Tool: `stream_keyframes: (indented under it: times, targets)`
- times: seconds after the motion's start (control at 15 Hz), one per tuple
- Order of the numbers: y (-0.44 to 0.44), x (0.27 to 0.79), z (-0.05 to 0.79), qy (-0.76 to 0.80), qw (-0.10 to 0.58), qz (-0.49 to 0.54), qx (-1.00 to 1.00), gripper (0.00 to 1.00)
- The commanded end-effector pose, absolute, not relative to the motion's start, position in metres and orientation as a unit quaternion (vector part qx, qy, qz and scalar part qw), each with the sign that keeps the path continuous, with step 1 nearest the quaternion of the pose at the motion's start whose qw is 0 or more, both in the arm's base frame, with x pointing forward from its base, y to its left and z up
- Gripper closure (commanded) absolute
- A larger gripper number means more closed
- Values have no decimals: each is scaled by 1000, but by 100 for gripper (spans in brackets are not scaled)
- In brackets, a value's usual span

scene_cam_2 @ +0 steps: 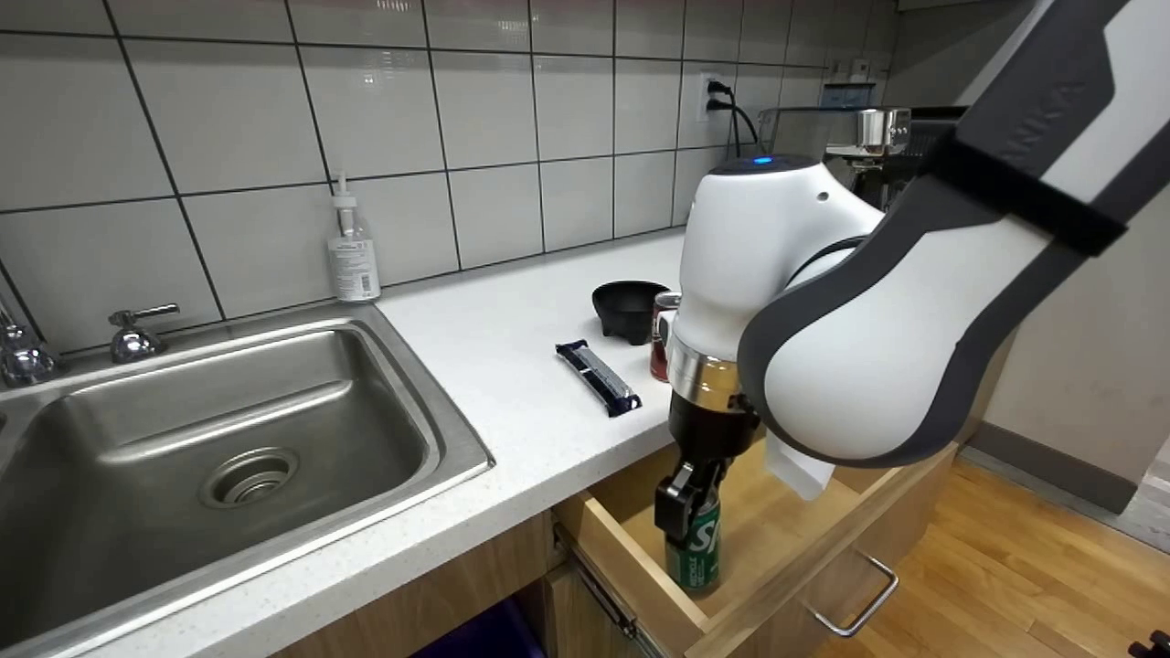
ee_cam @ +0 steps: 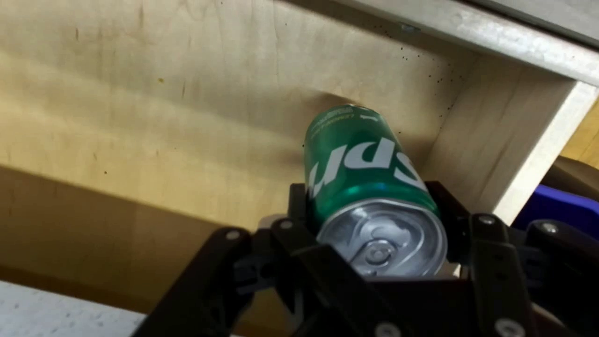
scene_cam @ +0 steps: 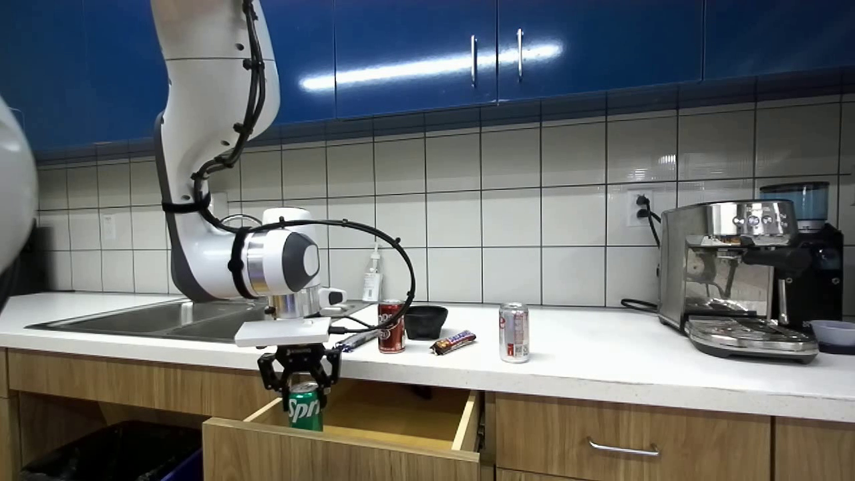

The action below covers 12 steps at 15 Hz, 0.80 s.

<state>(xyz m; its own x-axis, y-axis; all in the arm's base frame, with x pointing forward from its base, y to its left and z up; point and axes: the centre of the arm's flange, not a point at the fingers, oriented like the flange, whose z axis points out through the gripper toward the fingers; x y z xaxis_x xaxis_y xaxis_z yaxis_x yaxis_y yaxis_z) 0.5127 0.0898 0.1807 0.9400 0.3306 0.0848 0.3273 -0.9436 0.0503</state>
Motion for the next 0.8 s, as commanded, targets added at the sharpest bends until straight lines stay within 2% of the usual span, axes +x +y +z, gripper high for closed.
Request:
stream_keyframes:
  times: [0.0, 0.27, 0.33, 0.4, 0.53, 0.73]
  targets:
    - [91, 509, 179, 168, 24, 51, 984, 62]
    - [91, 508, 178, 171, 23, 46, 984, 62]
    - [92, 508, 178, 174, 25, 46, 983, 12]
    - [92, 507, 179, 175, 24, 47, 983, 11]
    - [92, 509, 182, 176, 23, 49, 983, 1]
    - [92, 509, 186, 176, 22, 52, 983, 0]
